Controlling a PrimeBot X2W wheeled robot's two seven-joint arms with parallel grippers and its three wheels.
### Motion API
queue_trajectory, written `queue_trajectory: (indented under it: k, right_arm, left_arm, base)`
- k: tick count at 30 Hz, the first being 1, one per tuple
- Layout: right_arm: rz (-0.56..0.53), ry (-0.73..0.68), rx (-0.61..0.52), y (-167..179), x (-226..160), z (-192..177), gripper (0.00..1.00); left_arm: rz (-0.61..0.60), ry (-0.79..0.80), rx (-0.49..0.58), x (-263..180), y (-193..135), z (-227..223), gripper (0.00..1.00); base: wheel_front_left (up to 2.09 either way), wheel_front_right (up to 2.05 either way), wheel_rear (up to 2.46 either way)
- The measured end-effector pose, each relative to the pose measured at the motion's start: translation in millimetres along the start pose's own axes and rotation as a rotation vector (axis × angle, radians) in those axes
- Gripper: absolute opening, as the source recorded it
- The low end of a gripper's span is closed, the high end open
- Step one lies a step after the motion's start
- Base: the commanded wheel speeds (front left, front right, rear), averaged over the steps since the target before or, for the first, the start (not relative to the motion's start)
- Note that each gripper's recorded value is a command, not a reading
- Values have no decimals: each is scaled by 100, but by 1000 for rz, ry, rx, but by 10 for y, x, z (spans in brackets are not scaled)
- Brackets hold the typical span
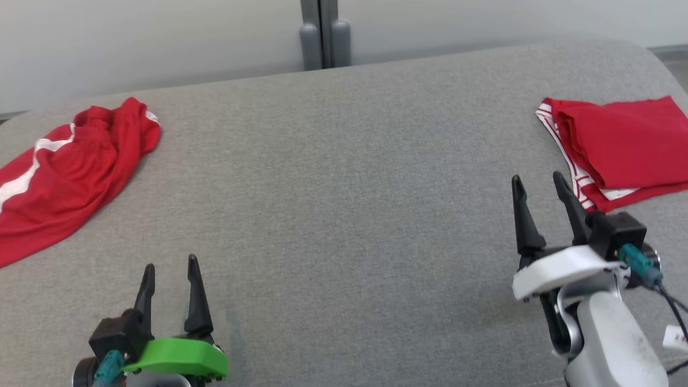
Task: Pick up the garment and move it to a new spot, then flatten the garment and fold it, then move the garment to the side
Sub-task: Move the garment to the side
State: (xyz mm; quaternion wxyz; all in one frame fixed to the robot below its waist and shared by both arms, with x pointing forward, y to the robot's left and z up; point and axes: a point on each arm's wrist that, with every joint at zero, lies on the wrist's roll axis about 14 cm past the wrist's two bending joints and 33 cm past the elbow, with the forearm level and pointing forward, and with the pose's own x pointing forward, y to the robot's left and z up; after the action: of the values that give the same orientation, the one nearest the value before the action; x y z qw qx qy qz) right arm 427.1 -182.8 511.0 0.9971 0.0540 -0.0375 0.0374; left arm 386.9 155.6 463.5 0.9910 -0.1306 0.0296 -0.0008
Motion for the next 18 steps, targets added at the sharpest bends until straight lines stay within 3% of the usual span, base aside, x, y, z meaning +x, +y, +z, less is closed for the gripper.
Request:
queue_trajectory:
  k: [8,18]
  right_arm:
    - [74,22,68,382,-293,-73,100]
    - [100,44,98,497,-409,-135,100]
  left_arm:
    - [45,-22,9,-271,101,68,100]
    - [32,-38,20,-338,56,111,100]
  base:
    - [0,0,0]
    - [0,0,0]
